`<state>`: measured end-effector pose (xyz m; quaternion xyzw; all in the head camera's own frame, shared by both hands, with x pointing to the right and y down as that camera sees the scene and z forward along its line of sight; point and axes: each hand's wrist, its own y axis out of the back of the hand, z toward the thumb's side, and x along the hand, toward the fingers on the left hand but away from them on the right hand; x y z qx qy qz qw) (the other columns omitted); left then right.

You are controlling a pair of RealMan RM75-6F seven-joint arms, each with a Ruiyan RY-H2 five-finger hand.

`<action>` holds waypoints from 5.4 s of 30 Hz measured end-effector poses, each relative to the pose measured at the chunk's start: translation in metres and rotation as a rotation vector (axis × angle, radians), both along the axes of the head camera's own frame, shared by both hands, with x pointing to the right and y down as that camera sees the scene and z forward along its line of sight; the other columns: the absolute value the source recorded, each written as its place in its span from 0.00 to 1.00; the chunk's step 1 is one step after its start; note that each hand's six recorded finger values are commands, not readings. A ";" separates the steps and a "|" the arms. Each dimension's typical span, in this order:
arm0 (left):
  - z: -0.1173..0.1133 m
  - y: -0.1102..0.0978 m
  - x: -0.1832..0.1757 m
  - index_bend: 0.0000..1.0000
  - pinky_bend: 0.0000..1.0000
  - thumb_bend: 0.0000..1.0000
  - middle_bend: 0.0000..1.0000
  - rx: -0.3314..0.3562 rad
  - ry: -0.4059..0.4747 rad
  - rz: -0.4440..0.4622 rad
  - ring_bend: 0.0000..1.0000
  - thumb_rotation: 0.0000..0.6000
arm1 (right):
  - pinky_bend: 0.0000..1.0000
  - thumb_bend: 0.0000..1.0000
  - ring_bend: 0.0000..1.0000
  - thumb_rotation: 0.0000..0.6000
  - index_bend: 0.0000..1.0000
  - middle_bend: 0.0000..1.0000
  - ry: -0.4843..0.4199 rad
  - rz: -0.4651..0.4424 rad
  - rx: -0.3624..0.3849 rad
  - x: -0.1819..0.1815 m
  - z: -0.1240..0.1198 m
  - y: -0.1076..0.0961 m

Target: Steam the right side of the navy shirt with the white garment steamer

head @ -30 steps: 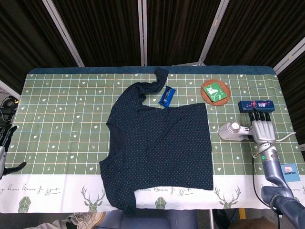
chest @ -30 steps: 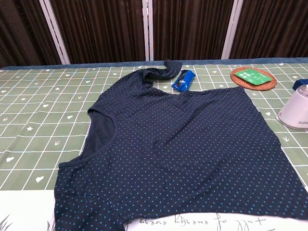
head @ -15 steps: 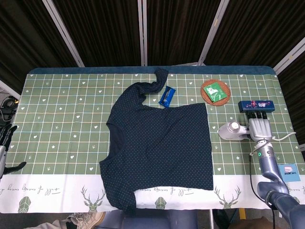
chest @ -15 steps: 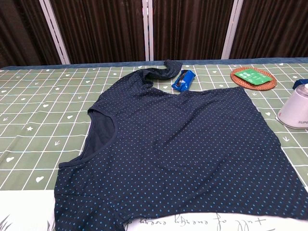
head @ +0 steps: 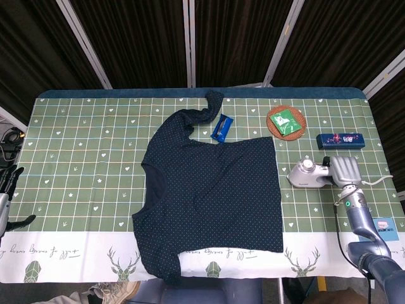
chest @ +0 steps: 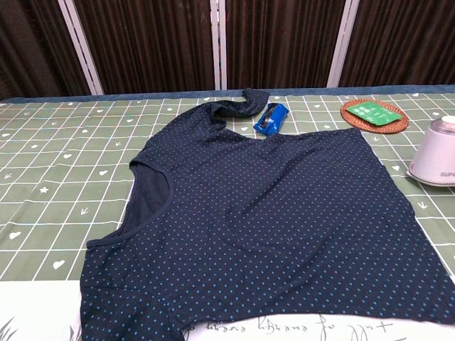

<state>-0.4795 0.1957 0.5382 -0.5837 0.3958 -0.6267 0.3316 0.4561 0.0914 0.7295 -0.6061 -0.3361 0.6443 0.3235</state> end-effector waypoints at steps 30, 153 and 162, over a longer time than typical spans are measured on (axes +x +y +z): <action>0.010 -0.004 -0.007 0.00 0.00 0.00 0.00 -0.024 -0.016 -0.024 0.00 1.00 | 0.85 1.00 0.62 1.00 0.81 0.66 -0.347 -0.647 0.174 -0.220 -0.042 0.002; 0.024 -0.004 0.000 0.00 0.00 0.00 0.00 -0.058 -0.028 0.001 0.00 1.00 | 0.85 1.00 0.62 1.00 0.81 0.66 -0.301 -0.755 0.077 -0.163 -0.004 0.056; 0.020 -0.005 0.002 0.00 0.00 0.00 0.00 -0.050 -0.008 0.001 0.00 1.00 | 0.85 1.00 0.62 1.00 0.81 0.66 -0.354 -0.711 0.176 -0.149 -0.039 0.033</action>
